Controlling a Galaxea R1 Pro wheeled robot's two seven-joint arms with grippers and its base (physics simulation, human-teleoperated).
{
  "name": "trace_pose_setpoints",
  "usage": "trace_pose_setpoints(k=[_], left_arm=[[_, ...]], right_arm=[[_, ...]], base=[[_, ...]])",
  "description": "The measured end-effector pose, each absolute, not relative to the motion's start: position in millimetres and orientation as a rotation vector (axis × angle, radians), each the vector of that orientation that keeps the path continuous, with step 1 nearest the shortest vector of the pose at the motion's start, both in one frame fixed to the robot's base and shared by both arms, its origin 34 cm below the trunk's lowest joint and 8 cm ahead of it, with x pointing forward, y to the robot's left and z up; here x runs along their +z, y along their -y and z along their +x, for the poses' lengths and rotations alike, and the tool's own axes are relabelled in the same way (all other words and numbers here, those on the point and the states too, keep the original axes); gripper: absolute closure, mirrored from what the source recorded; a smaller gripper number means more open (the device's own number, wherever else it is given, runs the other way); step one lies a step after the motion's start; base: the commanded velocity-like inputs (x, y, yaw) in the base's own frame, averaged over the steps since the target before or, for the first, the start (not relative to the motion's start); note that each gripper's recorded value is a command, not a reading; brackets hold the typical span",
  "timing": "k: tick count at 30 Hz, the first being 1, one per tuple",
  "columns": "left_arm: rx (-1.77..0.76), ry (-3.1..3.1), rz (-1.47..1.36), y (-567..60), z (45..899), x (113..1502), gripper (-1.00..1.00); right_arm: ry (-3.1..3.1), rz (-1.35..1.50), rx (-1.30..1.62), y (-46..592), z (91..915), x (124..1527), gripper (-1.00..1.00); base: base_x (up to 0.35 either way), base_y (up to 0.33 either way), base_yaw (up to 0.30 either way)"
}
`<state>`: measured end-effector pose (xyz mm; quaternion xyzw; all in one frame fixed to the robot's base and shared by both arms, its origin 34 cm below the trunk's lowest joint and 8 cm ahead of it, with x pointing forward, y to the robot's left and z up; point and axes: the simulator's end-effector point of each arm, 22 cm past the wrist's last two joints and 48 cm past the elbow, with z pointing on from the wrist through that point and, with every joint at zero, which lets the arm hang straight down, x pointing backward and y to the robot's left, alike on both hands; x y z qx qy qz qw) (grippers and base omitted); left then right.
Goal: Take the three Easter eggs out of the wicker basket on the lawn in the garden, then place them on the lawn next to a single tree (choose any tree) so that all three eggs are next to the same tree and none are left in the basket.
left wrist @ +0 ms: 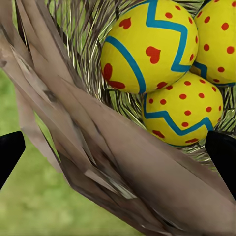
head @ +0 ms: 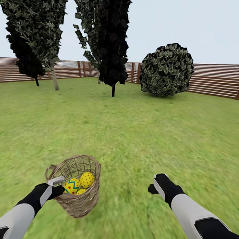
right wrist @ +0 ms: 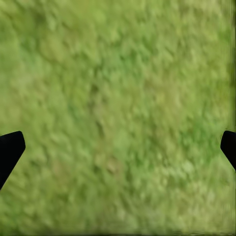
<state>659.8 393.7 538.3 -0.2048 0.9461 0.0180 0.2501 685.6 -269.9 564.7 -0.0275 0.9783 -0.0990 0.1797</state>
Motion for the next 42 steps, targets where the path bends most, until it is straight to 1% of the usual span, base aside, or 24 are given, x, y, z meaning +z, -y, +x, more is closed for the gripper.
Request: trace_pose_setpoints(k=[42], left_arm=[[0.045, -2.573, -0.551, -390.5, 661.1, 540.2, 1.00]], right_arm=[[-2.762, -0.070, -0.279, 271.9, 686.1, 567.1, -1.00]], base=[[0.000, 0.000, -0.300]])
